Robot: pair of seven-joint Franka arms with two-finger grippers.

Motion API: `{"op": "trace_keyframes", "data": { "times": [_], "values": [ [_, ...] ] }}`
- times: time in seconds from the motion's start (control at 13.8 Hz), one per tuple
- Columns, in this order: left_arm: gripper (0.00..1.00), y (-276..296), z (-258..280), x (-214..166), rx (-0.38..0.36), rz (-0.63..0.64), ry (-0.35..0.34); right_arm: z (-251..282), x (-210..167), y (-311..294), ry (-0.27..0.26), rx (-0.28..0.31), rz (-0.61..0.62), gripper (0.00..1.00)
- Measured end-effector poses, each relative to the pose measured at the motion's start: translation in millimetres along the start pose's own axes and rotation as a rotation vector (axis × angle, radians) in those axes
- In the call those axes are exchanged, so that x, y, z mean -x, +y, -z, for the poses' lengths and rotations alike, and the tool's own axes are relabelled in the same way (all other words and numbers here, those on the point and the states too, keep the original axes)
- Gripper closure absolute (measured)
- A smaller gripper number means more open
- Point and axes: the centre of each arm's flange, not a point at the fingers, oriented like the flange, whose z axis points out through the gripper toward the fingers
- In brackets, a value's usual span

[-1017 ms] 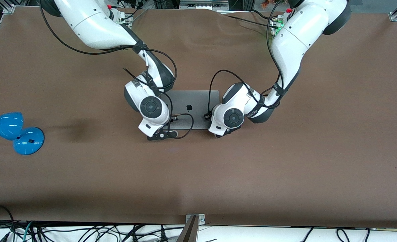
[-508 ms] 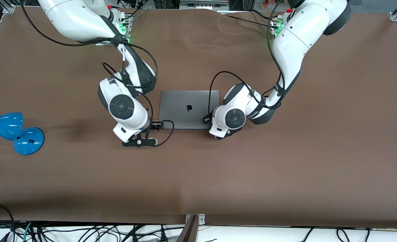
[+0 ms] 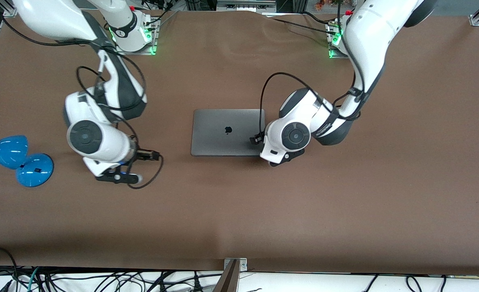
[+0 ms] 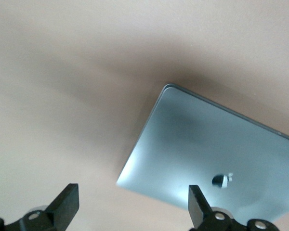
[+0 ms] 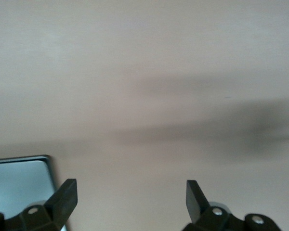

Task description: Close laptop with both arms from behind

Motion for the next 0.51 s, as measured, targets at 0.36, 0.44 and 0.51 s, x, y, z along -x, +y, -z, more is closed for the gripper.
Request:
{"op": "trace_keyframes", "data": {
  "times": [0.36,0.44,0.51],
  "values": [
    [0.00,-52.8,109.5,32.3,-0.028,-0.112,0.054,51.6,-9.3,68.2,0.034,-0.009,-0.003,0.00],
    [0.00,-69.2,133.3,35.1,-0.026,-0.138,0.070,63.5,-7.8,73.5,0.053,-0.007,-0.012,0.00],
    [0.00,-87.5,155.7,35.1,-0.020,-0.167,0.089,77.1,-4.0,79.8,0.073,-0.005,-0.023,0.00]
  ]
}}
